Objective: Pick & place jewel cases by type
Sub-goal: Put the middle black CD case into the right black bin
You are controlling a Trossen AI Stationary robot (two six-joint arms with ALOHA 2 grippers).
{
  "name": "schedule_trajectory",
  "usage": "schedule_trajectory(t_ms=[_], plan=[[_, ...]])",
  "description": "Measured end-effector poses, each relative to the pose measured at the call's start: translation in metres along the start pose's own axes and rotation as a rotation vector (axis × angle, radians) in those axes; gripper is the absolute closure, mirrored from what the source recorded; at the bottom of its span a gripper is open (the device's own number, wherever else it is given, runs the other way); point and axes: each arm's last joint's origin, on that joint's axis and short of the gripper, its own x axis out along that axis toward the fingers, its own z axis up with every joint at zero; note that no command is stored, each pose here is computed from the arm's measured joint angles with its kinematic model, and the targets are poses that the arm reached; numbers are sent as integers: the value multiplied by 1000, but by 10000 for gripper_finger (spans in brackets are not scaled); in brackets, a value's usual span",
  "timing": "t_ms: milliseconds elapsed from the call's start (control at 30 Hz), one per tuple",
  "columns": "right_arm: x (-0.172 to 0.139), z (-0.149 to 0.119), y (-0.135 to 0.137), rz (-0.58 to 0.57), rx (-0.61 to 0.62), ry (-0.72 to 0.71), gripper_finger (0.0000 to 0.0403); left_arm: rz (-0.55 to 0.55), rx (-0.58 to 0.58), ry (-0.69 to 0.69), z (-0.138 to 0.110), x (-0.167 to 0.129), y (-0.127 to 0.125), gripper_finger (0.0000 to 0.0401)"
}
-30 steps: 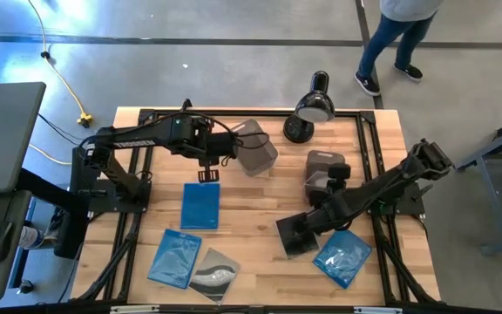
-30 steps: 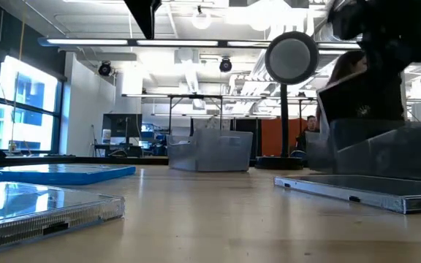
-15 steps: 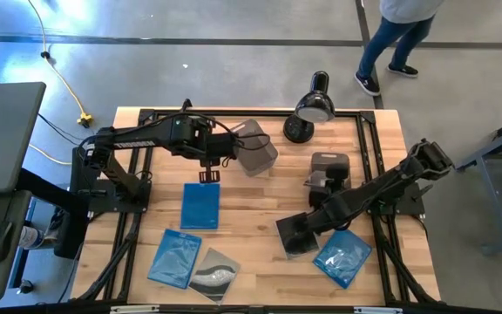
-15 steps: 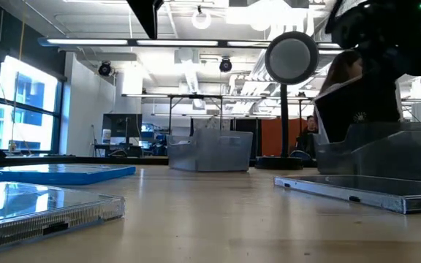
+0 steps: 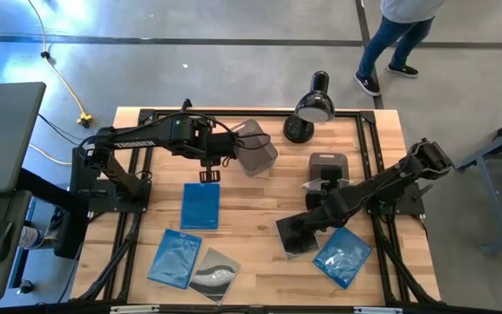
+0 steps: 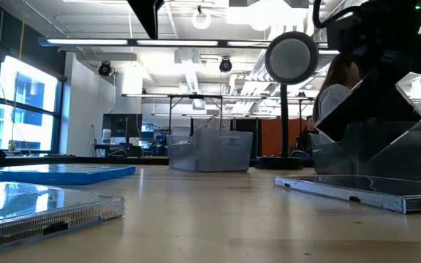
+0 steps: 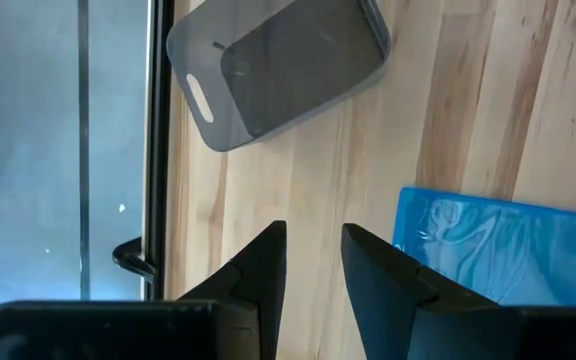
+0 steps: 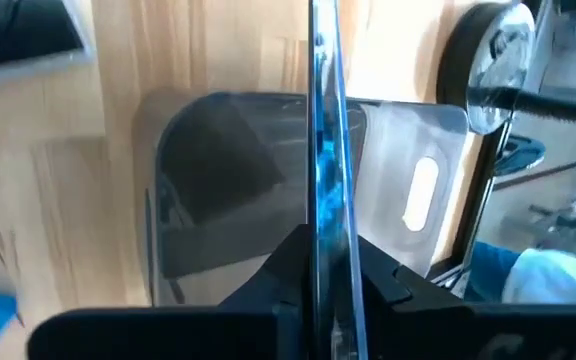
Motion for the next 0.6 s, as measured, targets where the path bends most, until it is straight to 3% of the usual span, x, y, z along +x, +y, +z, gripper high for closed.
schedule_trajectory(t_ms=[267, 433, 600], plan=[[0, -8, -5, -20, -253, 83, 369, -1, 0, 1, 0, 0, 0, 304], [-1, -15, -10, -95, -409, 149, 369, -1, 0, 1, 0, 0, 0, 304], [1, -14, -10, -56, -546, 162, 372, -2, 0, 1, 0, 0, 0, 304]])
